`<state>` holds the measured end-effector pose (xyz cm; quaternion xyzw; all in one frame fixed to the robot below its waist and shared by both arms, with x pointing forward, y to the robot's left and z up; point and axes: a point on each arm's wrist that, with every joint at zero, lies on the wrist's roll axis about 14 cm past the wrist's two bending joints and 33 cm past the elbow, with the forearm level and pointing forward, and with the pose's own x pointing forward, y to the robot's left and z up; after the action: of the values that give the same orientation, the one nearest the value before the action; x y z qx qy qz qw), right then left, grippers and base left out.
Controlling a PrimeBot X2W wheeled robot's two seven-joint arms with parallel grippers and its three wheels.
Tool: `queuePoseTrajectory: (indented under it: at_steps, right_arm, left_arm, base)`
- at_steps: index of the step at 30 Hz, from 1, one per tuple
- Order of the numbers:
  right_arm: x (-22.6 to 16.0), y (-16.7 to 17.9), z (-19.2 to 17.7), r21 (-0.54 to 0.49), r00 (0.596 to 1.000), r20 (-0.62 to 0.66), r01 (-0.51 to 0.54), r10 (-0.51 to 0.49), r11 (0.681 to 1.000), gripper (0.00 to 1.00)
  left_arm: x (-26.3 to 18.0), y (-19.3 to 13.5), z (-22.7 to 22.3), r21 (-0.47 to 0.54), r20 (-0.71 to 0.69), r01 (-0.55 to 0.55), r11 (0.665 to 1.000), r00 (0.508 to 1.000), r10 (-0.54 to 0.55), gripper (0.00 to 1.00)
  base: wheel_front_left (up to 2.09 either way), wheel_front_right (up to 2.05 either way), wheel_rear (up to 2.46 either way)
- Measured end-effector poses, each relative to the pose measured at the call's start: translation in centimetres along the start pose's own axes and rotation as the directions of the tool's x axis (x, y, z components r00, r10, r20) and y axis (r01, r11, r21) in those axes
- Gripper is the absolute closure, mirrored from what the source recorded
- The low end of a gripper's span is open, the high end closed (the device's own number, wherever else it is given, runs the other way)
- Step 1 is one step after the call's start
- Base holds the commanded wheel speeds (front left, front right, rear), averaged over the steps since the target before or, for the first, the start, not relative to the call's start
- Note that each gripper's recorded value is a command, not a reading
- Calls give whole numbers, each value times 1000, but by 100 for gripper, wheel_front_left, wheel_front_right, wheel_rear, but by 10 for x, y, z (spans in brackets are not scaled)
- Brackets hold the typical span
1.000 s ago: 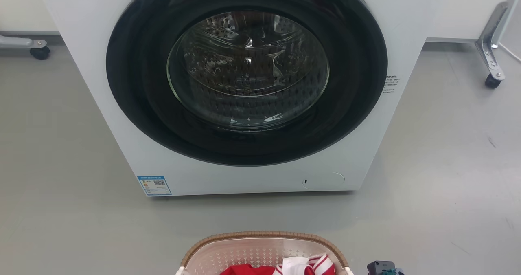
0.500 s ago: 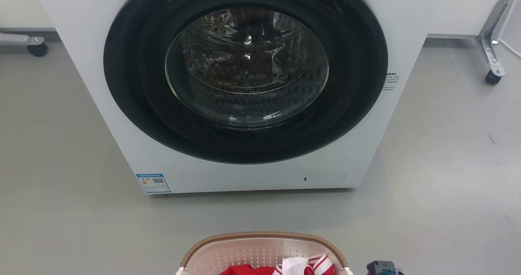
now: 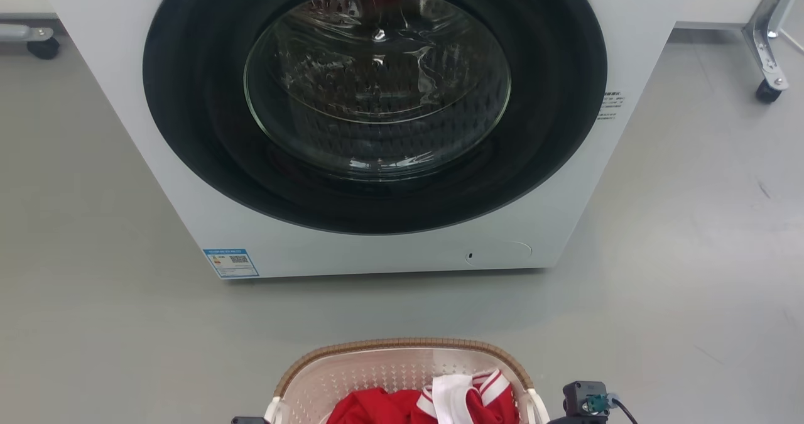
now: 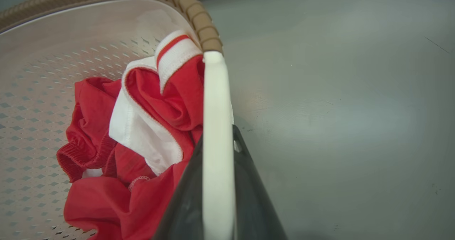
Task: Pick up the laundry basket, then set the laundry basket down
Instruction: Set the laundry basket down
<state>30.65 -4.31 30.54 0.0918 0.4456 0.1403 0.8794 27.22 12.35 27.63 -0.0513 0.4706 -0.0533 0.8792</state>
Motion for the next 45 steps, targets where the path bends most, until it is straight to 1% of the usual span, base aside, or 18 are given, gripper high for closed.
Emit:
queuePoseTrajectory:
  at_steps: [3, 4, 8, 15, 22, 32, 45]
  right_arm:
    - [5, -1, 7, -2, 1000, 6, 0, 0, 1000, 100]
    - [7, -2, 10, -6, 1000, 10, -1, 1, 1000, 100]
    - [17, -2, 33, -38, 999, 39, -7, 8, 999, 100]
    - [39, -8, 69, -65, 997, 81, -7, 12, 998, 100]
    - [65, -18, 87, -80, 996, 94, 4, 3, 997, 100]
    - [107, -30, 96, -91, 996, 87, 8, 0, 996, 100]
    - [159, -45, 86, -88, 999, 42, 3, 1, 996, 100]
  left_arm:
    - [5, 1, 9, -4, 6, -1, 1000, 1000, 1, 100]
    - [7, 2, 13, -18, 14, -9, 1000, 1000, 10, 100]
    - [16, 4, 30, -45, 36, -17, 999, 999, 19, 100]
    - [38, 5, 61, -48, 66, -19, 999, 998, 22, 100]
    - [62, 8, 80, -63, 73, -23, 998, 997, 27, 100]
    - [99, 14, 90, -70, 55, -32, 997, 998, 35, 100]
    - [147, 23, 87, -50, 15, -46, 998, 999, 47, 100]
  base:
    - [0, 0, 0]
    - [0, 0, 0]
    - [0, 0, 0]
    - [0, 0, 0]
    - [0, 0, 0]
    - [0, 0, 0]
    - [0, 0, 0]
